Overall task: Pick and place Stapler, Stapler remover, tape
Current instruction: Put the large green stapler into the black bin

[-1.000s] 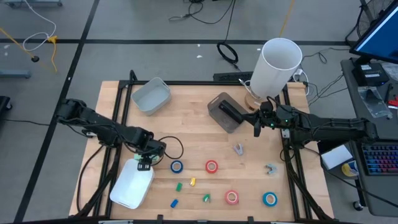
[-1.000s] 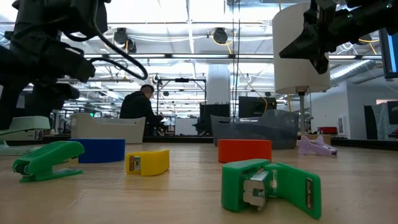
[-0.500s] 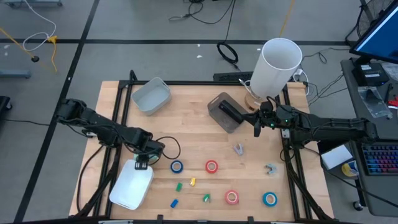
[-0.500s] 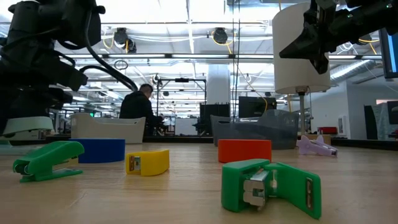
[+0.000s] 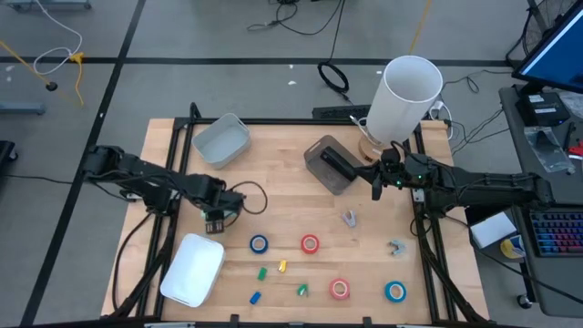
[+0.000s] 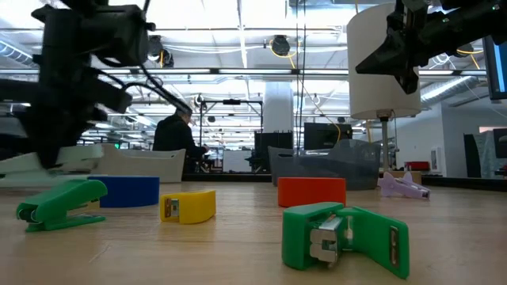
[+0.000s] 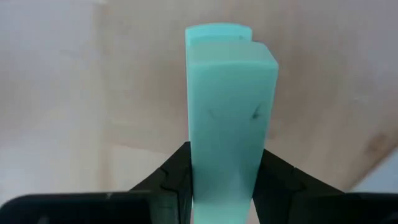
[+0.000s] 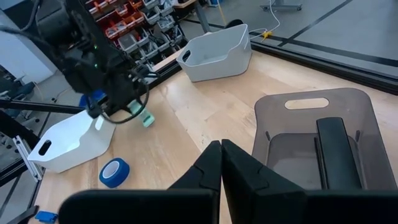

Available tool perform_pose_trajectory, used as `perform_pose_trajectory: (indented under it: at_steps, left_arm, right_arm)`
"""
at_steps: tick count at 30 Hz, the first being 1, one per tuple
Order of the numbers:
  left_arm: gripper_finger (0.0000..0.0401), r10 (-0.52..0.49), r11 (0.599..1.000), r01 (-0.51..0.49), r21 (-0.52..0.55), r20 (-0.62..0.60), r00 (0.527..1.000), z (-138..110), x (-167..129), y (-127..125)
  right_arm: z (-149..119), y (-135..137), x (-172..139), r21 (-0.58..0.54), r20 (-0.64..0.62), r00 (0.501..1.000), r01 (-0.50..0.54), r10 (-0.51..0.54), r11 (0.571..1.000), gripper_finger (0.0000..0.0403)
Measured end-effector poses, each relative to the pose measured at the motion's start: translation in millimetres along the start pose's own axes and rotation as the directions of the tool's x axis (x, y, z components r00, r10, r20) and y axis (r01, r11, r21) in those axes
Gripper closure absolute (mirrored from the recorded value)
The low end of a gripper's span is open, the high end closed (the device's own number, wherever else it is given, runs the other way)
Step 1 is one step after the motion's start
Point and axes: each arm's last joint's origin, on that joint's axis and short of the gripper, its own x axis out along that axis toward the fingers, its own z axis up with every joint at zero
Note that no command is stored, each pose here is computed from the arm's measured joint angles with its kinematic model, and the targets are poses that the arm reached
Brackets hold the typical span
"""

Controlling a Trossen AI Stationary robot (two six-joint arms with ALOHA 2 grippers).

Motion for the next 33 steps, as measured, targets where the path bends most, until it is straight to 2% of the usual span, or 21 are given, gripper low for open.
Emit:
perform_pose_trajectory:
  at_steps: [3, 9, 14, 19, 23, 30, 33]
  left_arm:
    - [0.0282, 0.032, 0.999, -0.031, -0.005, 0.034, 0.999, 6, -14, 10]
    - [0.0282, 0.026, 0.997, -0.012, -0.076, 0.181, 0.983, 27, -48, 27]
    - [0.0282, 0.038, 0.988, 0.020, -0.153, 0.370, 0.928, 49, -84, 36]
    - [0.0282, 0.045, 0.944, 0.162, -0.286, 0.601, 0.798, 71, -118, 48]
    - [0.0282, 0.059, 0.897, 0.296, -0.329, 0.752, 0.657, 86, -136, 55]
    - [0.0282, 0.118, 0.752, 0.547, -0.367, 0.892, 0.436, 103, -155, 63]
    - [0.0282, 0.185, 0.694, 0.619, -0.367, 0.922, 0.339, 111, -162, 62]
  right_arm:
    - [0, 0, 0, -0.001, 0.001, 1.000, -0.001, 0.001, 1.000, 0.0399]
    - [2, 1, 0, 0.001, 0.023, 1.000, -0.015, 0.015, 1.000, 0.0399]
    - [11, 6, -1, -0.030, 0.117, 0.991, -0.064, 0.067, 0.997, 0.0399]
    - [18, 12, -1, -0.115, 0.173, 0.973, -0.136, 0.154, 0.984, 0.0399]
    - [19, 15, 4, -0.160, 0.173, 0.965, -0.170, 0.197, 0.972, 0.0399]
    - [16, 16, 20, -0.168, 0.146, 0.969, -0.173, 0.198, 0.970, 0.0399]
    - [15, 17, 28, -0.230, 0.150, 0.968, -0.162, 0.200, 0.960, 0.0399]
